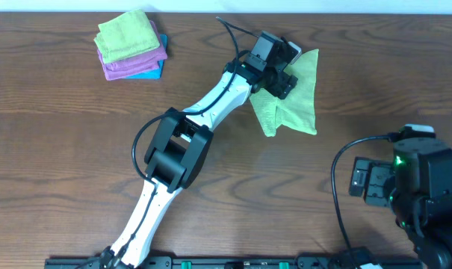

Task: Fold the cloth
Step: 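Grasp the cloth corner with the left gripper and lift it, then reach the right gripper in and grasp the cloth's right edge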

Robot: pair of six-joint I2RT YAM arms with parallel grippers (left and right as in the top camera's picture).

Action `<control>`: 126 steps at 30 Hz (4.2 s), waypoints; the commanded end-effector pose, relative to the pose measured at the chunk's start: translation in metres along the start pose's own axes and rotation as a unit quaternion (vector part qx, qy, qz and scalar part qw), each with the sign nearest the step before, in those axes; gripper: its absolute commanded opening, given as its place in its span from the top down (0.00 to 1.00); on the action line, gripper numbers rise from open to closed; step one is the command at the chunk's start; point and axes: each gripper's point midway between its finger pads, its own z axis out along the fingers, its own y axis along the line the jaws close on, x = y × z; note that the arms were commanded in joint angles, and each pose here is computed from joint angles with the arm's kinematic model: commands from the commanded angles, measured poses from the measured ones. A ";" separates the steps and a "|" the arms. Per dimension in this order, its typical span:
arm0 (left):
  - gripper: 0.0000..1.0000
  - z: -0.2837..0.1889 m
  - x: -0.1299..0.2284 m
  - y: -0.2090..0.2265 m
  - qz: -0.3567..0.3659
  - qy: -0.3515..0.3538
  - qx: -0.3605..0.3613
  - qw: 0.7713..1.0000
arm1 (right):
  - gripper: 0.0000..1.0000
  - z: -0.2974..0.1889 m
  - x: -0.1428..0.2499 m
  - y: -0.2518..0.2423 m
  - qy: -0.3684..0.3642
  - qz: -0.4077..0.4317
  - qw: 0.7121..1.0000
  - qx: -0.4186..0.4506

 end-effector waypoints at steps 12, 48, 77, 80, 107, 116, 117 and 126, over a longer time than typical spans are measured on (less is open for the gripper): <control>0.14 -0.006 0.003 0.031 0.011 0.017 -0.088 0.996 | 0.02 -0.001 -0.002 0.006 -0.006 0.002 1.000 -0.015; 0.07 -0.013 0.025 0.040 0.083 0.084 -0.171 0.978 | 0.01 -0.002 -0.016 0.014 -0.033 -0.018 0.999 -0.034; 0.44 -0.091 0.065 0.138 0.002 0.168 -0.442 0.881 | 0.09 0.017 -0.035 0.028 -0.030 -0.036 0.998 -0.036; 0.44 -0.088 0.069 0.137 -0.007 0.173 -0.425 0.889 | 0.16 0.038 -0.039 0.046 -0.012 -0.051 0.997 -0.056; 0.46 -0.073 0.083 0.130 -0.085 0.172 -0.340 0.921 | 0.99 0.269 0.000 0.187 0.180 -0.064 0.946 -0.263; 0.45 -0.072 0.086 0.127 -0.093 0.175 -0.332 0.922 | 0.99 0.298 -0.004 0.194 0.157 -0.077 0.950 -0.260; 0.45 -0.072 0.087 0.127 -0.093 0.176 -0.332 0.922 | 0.98 0.300 -0.003 0.194 0.158 -0.077 0.950 -0.259; 0.46 -0.072 0.087 0.127 -0.093 0.177 -0.332 0.922 | 0.99 0.326 0.011 0.180 0.172 -0.096 0.958 -0.208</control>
